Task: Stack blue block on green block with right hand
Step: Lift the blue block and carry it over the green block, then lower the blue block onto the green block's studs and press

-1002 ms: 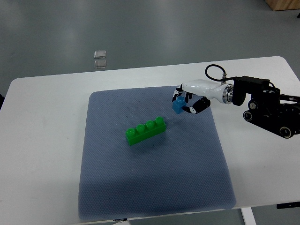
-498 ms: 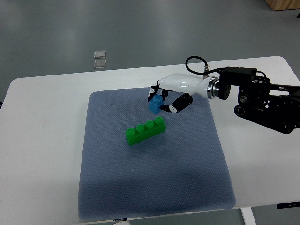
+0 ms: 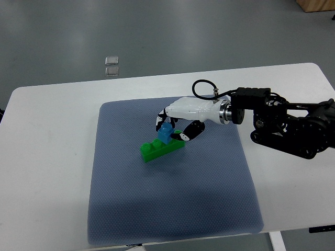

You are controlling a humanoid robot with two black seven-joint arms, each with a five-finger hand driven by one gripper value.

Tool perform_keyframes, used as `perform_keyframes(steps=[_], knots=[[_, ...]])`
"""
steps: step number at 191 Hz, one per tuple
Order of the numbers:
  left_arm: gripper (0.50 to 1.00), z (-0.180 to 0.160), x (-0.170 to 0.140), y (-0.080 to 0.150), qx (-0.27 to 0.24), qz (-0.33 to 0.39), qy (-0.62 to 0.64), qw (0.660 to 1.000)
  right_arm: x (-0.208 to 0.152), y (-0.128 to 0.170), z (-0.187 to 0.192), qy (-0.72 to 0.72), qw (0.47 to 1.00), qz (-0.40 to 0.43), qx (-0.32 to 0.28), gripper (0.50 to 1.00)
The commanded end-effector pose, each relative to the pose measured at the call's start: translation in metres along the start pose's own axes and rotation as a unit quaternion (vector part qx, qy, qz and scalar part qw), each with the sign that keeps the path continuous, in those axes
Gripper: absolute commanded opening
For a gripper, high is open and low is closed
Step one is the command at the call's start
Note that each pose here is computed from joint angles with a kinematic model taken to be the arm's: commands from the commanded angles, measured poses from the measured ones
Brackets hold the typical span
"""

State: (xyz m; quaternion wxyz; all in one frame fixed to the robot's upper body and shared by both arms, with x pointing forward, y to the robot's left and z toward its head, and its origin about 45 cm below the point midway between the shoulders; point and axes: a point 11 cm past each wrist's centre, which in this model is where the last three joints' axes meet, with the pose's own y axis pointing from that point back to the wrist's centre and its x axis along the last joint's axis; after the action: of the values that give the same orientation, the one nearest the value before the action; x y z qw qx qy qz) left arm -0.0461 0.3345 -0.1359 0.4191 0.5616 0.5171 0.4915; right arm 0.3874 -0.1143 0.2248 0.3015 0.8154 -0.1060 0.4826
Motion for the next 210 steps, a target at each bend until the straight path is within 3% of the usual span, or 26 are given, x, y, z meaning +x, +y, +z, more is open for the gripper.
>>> perform_keyframes(steps=[1,210], knots=[[1.000,0.000,0.000,0.000,0.000,0.000,0.000,1.000,-0.004,0.001,0.007,0.002,1.000,-0.006,-0.010,0.509],[1.000,0.000,0.000,0.000,0.000,0.000,0.000,1.000,-0.018,-0.012,0.010,0.017,0.999,-0.032,-0.019,0.507]])
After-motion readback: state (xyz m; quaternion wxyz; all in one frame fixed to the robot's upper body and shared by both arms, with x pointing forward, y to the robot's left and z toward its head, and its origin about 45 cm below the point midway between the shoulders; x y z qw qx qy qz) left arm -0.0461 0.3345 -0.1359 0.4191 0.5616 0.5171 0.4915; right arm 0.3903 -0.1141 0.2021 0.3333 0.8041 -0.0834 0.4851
